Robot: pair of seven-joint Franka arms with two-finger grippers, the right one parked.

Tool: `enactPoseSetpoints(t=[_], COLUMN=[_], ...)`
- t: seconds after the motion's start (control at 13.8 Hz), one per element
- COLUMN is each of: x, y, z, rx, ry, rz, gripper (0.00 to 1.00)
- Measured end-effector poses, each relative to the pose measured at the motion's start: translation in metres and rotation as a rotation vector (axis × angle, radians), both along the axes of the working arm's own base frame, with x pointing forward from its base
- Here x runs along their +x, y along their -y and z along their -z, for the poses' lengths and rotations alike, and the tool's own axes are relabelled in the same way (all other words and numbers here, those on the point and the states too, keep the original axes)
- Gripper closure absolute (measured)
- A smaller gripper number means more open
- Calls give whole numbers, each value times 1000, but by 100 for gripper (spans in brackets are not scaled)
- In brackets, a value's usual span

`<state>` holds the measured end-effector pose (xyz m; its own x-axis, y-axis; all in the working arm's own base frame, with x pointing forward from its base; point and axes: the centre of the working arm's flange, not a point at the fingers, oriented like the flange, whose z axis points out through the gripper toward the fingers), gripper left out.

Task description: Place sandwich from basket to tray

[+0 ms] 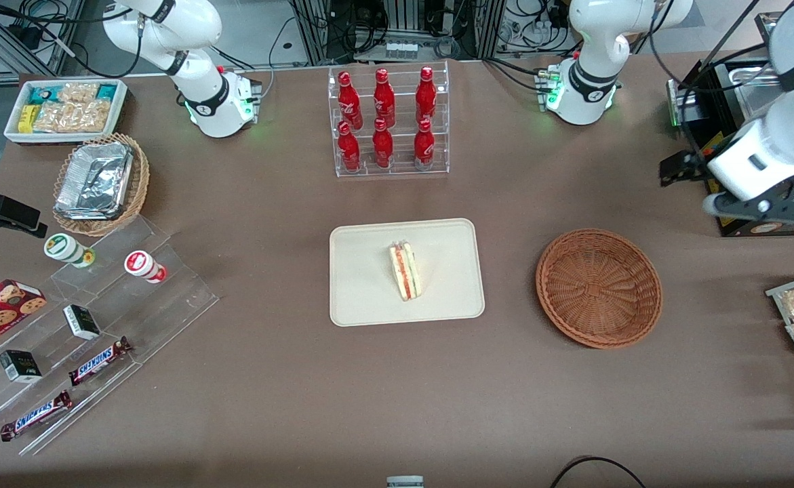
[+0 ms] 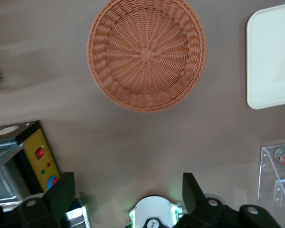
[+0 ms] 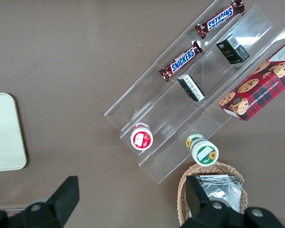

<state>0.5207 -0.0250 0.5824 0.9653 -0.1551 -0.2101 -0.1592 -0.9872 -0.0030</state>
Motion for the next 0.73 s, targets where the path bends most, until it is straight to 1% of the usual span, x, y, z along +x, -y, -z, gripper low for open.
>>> enactPoseSetpoints(t=[0.15, 0.22, 0.44, 0.58, 0.73], x=[-9, -10, -7, 7, 26], y=[-10, -12, -34, -53, -54], z=[-19, -30, -48, -48, -49], rx=[-2, -4, 15, 11, 10], ry=[17, 31, 79, 110, 120], rz=[2, 8, -5, -19, -16], gripper=[0, 0, 0, 0, 0])
